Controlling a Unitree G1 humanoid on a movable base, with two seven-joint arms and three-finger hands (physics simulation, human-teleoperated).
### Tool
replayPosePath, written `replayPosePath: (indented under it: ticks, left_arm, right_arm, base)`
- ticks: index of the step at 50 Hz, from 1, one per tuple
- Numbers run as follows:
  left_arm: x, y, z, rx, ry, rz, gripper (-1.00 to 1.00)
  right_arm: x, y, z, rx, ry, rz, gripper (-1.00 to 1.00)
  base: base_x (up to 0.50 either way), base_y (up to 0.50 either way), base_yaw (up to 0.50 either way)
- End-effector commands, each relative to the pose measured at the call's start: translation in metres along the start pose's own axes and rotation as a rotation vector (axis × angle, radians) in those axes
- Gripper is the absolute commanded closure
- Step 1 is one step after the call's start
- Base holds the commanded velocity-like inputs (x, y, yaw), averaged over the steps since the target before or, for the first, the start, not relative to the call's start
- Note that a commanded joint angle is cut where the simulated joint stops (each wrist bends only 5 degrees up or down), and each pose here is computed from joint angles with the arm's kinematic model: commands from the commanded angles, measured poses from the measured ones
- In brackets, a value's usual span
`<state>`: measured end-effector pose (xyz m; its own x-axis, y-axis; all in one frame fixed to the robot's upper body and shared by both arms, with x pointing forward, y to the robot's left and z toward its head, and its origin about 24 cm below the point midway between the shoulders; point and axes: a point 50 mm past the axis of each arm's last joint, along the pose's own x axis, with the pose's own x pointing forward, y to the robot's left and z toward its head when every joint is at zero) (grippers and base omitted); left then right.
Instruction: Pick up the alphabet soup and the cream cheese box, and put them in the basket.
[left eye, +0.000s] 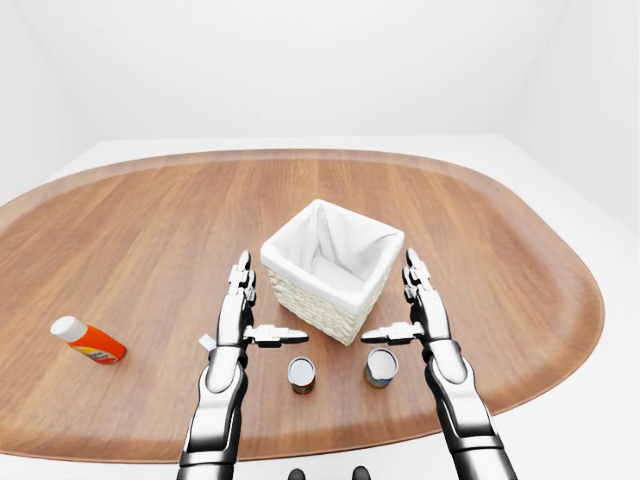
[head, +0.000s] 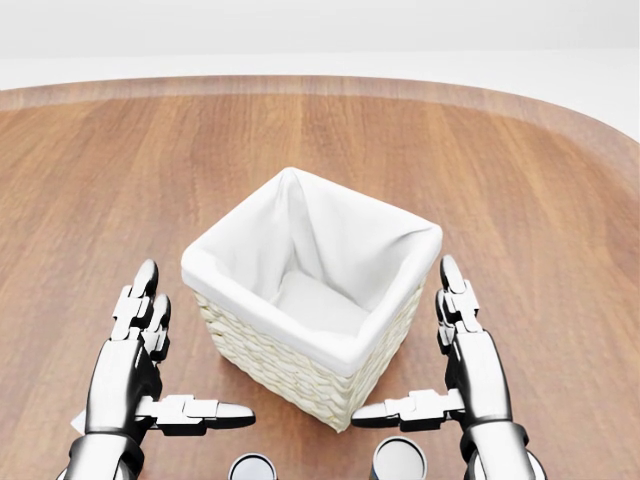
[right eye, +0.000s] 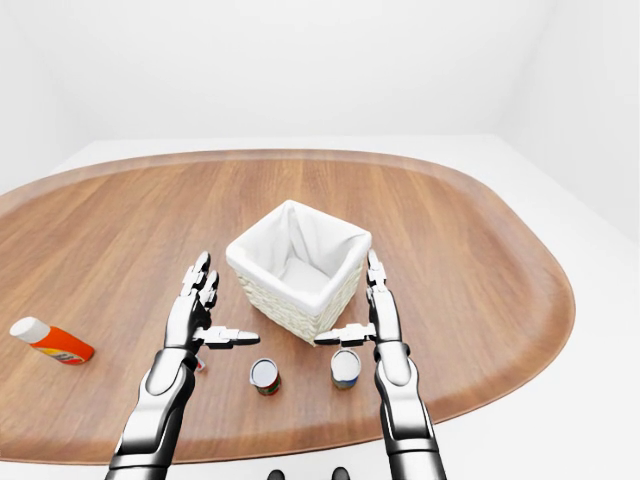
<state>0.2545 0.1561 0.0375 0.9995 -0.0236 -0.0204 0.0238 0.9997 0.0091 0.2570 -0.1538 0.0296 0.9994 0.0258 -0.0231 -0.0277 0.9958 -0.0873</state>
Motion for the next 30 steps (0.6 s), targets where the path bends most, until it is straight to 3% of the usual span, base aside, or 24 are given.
replayPosePath:
  ticks: [1,3,5,22,30]
  left_arm:
    - [-0.001,-0.001,0.001,0.0,0.001,0.0,-1.0]
    - [-0.001,-0.001,0.001,0.0,0.001,0.0,-1.0]
    - [-0.001,-0.001,0.001,0.0,0.001,0.0,-1.0]
    - [0.001,0.0,-0.002,0.0,0.003,0.001,-1.0]
    - [0.001,0.001,-0.002,-0.001,0.002,0.002,-1.0]
  right_arm:
    - [-0.001,-0.003,0.004,0.018,-0.012,-0.024,-1.0]
    - [-0.002,-0.013,0.009,0.013,-0.049,-0.096,-1.0]
    - [-0.001,-0.018,0.009,0.074,-0.035,-0.115,-1.0]
    - [-0.002,-0.049,0.01,0.122,-0.03,-0.346,-1.0]
    - [-0.008,-0.075,0.014,0.148,-0.039,-0.58,-1.0]
  base:
    - [0.0,0.0,0.0]
    - [0.0,0.0,0.0]
    - [0.0,0.0,0.0]
    - [0.0,0.0,0.0]
    - [0.0,0.0,0.0]
